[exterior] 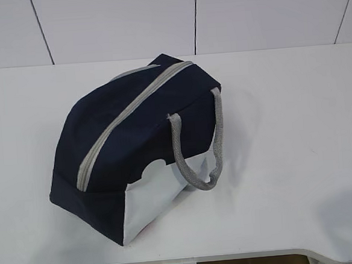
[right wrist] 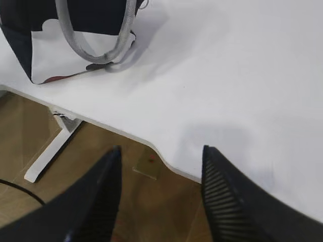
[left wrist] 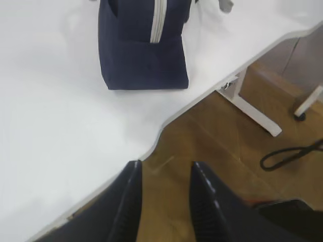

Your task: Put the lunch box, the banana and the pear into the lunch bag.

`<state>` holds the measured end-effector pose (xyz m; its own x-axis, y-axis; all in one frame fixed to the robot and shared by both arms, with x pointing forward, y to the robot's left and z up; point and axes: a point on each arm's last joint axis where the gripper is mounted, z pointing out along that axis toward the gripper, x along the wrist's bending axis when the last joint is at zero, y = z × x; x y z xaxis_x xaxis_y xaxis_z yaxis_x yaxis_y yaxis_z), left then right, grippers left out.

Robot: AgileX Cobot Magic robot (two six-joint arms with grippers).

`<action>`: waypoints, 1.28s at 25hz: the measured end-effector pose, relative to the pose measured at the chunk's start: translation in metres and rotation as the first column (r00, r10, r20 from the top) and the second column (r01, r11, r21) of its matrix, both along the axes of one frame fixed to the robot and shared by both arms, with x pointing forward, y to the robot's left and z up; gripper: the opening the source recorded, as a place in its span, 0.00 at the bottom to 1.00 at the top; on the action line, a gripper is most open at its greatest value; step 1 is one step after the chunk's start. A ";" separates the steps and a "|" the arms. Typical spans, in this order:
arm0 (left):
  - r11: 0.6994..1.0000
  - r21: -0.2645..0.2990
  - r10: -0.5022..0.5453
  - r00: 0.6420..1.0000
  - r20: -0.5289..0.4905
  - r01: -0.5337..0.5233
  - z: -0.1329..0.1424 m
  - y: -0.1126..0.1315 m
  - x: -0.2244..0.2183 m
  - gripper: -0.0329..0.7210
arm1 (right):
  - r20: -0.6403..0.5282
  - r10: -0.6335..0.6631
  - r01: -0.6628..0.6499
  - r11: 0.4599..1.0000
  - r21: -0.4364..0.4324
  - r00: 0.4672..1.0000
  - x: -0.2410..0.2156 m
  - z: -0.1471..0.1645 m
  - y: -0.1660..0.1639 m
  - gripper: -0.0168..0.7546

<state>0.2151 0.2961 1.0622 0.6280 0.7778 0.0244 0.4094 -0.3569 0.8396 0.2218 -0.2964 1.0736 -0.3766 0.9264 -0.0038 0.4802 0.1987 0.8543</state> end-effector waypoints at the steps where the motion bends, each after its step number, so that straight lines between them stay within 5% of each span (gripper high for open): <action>1: 1.000 0.002 0.001 1.000 0.003 -0.001 -0.003 0.001 -0.001 0.37 | 0.030 -0.007 0.007 1.000 0.001 1.000 -0.003 -0.007 -0.002 0.54; 21: 0.998 -0.027 0.049 0.997 0.057 -0.048 -0.007 -0.002 0.010 0.37 | 0.011 -0.017 0.017 1.000 -0.016 1.000 0.004 -0.028 -0.001 0.54; 25: 0.985 -0.028 0.170 0.984 0.057 -0.169 -0.007 -0.004 0.011 0.37 | 0.011 -0.057 0.057 0.998 -0.016 0.998 0.004 -0.028 -0.001 0.54; 32: 0.906 -0.029 0.424 0.904 0.057 -0.423 -0.007 -0.007 0.013 0.37 | 0.011 -0.244 0.245 0.969 -0.016 0.970 0.005 -0.028 0.002 0.54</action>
